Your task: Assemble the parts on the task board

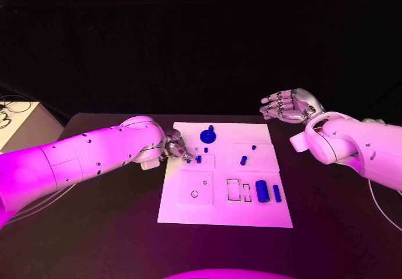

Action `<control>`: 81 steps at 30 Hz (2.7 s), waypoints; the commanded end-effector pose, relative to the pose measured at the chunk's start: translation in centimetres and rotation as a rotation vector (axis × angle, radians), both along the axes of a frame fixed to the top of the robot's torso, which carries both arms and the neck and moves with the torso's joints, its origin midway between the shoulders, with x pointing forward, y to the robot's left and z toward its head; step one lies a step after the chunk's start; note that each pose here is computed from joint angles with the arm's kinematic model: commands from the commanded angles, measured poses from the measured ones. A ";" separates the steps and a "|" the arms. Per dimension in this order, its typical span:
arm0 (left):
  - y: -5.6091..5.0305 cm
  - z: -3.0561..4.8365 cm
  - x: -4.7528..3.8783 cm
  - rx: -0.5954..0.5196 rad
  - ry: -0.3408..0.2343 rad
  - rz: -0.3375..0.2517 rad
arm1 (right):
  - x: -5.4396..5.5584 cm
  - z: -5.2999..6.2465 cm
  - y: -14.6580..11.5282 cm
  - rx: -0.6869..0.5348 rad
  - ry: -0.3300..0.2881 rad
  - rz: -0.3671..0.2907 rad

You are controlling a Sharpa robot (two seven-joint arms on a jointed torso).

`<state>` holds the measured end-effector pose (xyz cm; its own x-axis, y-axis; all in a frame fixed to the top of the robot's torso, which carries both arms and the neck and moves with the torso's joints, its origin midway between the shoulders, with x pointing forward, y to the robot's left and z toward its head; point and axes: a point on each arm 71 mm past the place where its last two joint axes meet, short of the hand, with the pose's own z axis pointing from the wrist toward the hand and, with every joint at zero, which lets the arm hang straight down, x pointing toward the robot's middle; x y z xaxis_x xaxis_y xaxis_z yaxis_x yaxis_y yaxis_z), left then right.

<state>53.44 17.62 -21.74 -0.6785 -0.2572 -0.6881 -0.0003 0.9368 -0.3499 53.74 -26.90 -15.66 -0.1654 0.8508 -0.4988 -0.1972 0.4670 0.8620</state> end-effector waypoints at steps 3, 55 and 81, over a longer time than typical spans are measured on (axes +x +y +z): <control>0.6 -0.60 -0.22 0.033 0.016 0.017 | 0.0 0.0 0.1 0.005 -0.004 0.014; 0.8 0.20 -0.38 -0.095 0.078 0.044 | 0.0 -0.2 0.0 0.004 0.001 0.014; 0.7 0.16 -0.45 -0.113 0.091 0.043 | 0.0 -0.2 0.0 0.004 0.001 0.013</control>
